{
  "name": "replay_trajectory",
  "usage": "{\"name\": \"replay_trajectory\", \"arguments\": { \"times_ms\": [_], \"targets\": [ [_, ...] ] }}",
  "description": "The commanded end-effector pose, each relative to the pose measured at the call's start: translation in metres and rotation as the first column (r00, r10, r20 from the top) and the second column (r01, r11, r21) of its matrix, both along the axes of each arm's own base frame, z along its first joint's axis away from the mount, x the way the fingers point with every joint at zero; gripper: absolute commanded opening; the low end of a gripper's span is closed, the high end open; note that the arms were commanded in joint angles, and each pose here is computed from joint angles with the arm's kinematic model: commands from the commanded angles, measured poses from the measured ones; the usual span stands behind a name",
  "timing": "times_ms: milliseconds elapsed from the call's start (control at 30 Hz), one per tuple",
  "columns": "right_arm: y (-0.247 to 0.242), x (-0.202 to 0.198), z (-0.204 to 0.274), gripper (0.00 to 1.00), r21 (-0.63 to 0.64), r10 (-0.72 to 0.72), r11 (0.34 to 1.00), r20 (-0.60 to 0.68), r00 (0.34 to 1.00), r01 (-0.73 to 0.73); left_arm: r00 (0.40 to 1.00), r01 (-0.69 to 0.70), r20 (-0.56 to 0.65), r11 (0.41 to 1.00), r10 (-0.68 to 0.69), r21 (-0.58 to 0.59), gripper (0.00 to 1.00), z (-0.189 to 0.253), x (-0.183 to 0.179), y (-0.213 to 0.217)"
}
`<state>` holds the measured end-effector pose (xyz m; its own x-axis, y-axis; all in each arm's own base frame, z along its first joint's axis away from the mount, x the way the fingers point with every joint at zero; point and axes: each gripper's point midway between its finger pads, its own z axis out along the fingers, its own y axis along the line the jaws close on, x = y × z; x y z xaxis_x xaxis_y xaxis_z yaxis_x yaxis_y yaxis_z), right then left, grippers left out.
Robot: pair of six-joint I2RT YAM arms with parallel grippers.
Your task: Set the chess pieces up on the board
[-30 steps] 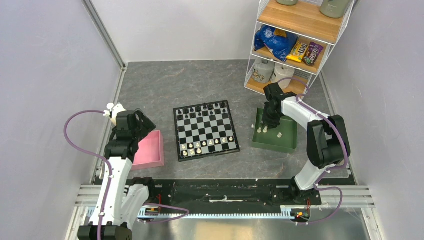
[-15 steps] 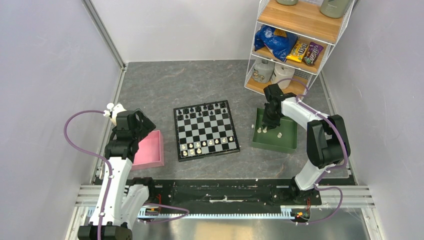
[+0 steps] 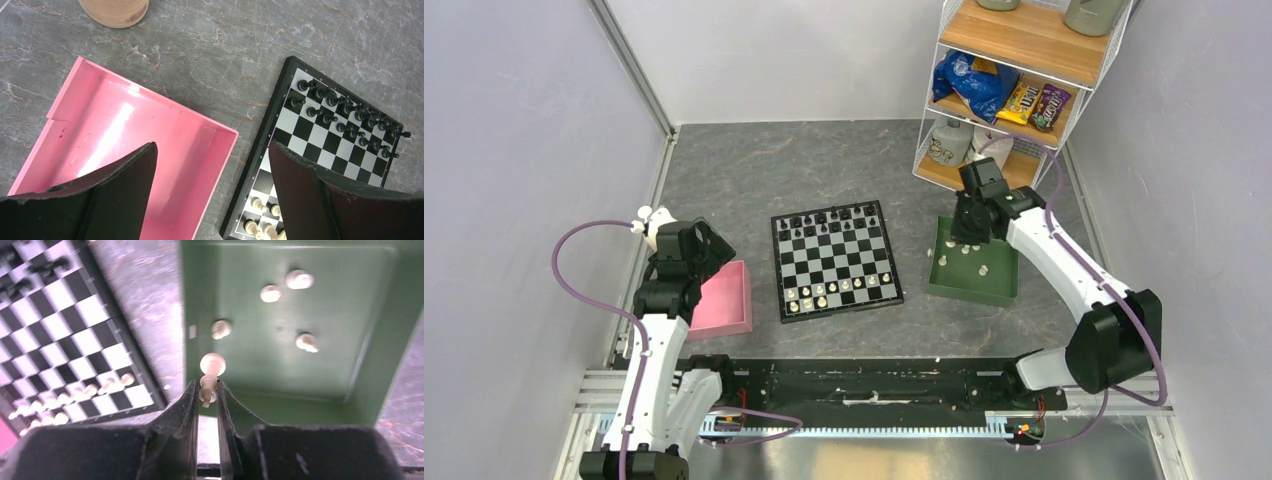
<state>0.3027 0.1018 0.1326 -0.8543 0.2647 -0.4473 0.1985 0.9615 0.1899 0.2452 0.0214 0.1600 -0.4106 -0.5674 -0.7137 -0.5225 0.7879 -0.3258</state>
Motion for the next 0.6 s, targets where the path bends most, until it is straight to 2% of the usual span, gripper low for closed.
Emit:
{"name": "replay_trajectory", "arguments": {
  "times_ms": [0, 267, 433, 567],
  "targets": [
    [0.053, -0.008, 0.027, 0.18, 0.048, 0.108, 0.993, 0.055, 0.993, -0.11, 0.999, 0.015, 0.03, 1.0, -0.015, 0.011, 0.89, 0.007, 0.004, 0.0],
    [0.191, -0.048, 0.007, 0.18, 0.09, 0.387, 0.917, 0.033, 0.922, -0.388, 0.999, 0.015, 0.043, 1.0, -0.016, 0.012, 0.89, 0.009, 0.001, 0.0],
    [0.245, -0.076, -0.019, 0.17, 0.067, 0.508, 0.859, -0.002, 0.861, -0.507, 0.999, 0.018, 0.043, 1.0, -0.018, 0.013, 0.89, 0.01, 0.001, 0.0],
    [0.269, -0.087, -0.033, 0.18, 0.05, 0.565, 0.824, -0.02, 0.825, -0.564, 0.999, 0.02, 0.04, 1.0, -0.021, 0.012, 0.89, 0.009, 0.001, -0.001]
  ]
}}
